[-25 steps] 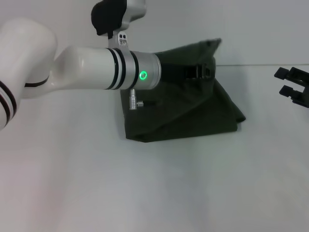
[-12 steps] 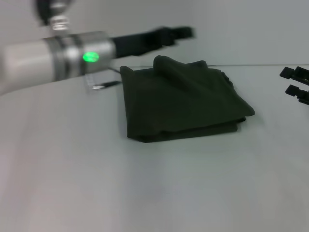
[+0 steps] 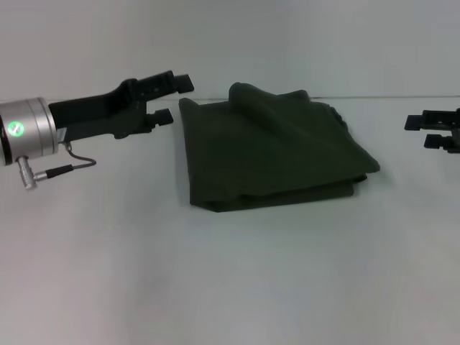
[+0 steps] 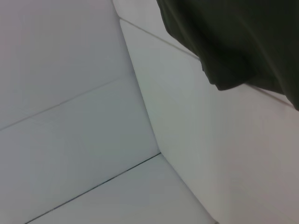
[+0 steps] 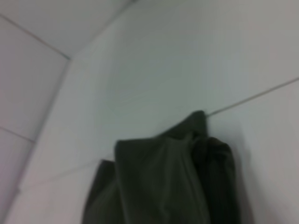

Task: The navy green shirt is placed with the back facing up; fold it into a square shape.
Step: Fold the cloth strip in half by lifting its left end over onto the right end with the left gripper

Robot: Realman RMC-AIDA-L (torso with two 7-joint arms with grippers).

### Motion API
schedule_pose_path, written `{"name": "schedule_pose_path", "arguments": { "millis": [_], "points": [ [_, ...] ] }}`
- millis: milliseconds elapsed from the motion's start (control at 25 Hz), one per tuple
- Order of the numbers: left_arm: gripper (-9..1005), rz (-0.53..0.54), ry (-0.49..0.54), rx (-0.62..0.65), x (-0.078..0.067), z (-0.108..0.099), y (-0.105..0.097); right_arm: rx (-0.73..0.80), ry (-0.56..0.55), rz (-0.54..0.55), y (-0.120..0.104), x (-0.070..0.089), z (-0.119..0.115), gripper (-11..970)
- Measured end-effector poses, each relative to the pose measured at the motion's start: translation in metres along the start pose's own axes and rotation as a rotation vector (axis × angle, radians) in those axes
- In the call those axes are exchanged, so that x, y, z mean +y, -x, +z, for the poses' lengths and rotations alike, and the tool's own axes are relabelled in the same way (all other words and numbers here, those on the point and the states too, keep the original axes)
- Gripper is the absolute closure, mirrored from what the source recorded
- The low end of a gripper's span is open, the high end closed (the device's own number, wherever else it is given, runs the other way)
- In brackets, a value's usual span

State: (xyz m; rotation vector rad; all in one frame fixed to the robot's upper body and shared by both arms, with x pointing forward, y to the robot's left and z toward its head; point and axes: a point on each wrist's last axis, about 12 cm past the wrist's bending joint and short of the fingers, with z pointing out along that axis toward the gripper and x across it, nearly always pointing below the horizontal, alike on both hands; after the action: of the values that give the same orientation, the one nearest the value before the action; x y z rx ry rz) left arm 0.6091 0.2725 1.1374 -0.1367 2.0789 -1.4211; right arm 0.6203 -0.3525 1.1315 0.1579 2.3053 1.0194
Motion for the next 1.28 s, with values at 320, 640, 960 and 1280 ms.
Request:
{"name": "schedule_pose_path", "arguments": {
  "millis": [320,640,960,1280],
  "points": [
    [35,0.011,-0.011,0.009,0.002,0.001,-0.008,0.056,-0.154,-0.133,0.045,0.047,0.039,197],
    [34,0.002,-0.021,0.001,0.002,0.002,-0.011,0.026,-0.252,-0.244,0.051,0.082,0.086,197],
    [34,-0.008,-0.017,0.003,0.003,0.003,-0.012,0.072,-0.246,-0.291,0.040,0.099,0.108,197],
    [35,-0.021,-0.027,0.005,0.002,0.005,-0.015,0.120,-0.277,-0.291,0.031,0.094,0.112,198]
  ]
}}
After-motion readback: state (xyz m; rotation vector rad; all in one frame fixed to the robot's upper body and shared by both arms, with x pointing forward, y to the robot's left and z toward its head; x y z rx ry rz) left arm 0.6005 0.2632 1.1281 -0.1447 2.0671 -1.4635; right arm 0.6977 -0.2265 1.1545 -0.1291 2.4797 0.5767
